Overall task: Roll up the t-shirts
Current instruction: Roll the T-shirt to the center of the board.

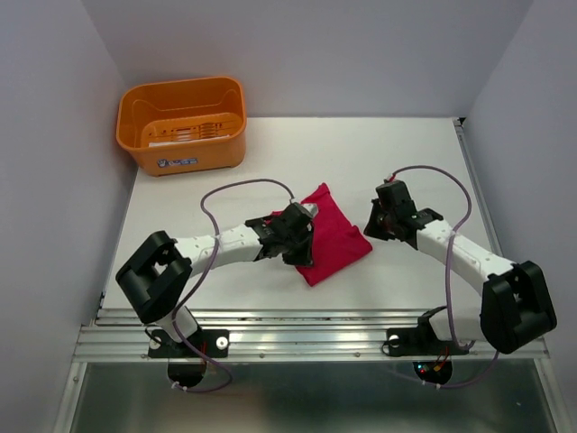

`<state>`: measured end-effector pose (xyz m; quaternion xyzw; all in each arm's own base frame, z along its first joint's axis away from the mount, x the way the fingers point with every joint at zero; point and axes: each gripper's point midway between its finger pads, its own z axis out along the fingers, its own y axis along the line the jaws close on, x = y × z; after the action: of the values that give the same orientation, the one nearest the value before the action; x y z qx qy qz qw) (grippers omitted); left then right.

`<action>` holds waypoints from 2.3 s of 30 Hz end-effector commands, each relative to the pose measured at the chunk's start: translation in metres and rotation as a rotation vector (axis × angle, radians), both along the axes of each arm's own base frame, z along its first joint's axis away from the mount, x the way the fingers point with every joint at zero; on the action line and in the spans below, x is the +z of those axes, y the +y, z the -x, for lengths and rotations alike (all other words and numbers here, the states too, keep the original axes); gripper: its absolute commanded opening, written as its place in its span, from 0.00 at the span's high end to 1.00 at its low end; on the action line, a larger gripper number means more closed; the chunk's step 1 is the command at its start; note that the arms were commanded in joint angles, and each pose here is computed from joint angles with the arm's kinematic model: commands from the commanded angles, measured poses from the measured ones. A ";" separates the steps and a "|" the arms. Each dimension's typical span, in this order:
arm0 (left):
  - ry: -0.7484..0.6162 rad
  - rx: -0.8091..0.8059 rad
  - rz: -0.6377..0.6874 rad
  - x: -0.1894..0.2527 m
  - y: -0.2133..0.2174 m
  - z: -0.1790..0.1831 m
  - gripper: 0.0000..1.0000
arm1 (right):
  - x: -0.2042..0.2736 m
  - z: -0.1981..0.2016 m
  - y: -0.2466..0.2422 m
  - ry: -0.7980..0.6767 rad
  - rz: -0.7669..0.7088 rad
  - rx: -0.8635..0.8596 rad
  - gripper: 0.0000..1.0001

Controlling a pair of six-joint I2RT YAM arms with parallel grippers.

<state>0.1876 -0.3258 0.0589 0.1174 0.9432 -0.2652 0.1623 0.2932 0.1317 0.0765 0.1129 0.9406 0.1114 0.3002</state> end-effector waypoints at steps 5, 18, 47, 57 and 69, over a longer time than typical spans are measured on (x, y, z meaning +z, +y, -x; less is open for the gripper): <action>-0.159 0.094 -0.044 0.047 0.029 -0.056 1.00 | 0.033 0.008 -0.002 -0.041 -0.045 -0.020 0.85; -0.091 0.193 -0.168 -0.020 0.061 -0.117 1.00 | -0.014 -0.001 0.020 0.044 -0.105 -0.012 0.85; -0.486 -0.078 -0.319 0.085 0.011 -0.034 0.37 | 0.028 0.003 -0.032 -0.074 -0.210 -0.236 0.13; -0.567 -0.314 -0.441 0.049 -0.034 0.023 0.26 | 0.008 0.041 -0.045 -0.039 -0.299 -0.316 0.10; -0.633 -0.430 -0.550 0.011 -0.055 0.035 0.34 | 0.013 0.040 -0.043 -0.044 -0.307 -0.299 0.09</action>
<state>0.1424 -0.3695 0.0586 0.4250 0.8487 0.0061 0.3146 0.2486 0.0876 0.0795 0.2927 0.8850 0.1975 0.3034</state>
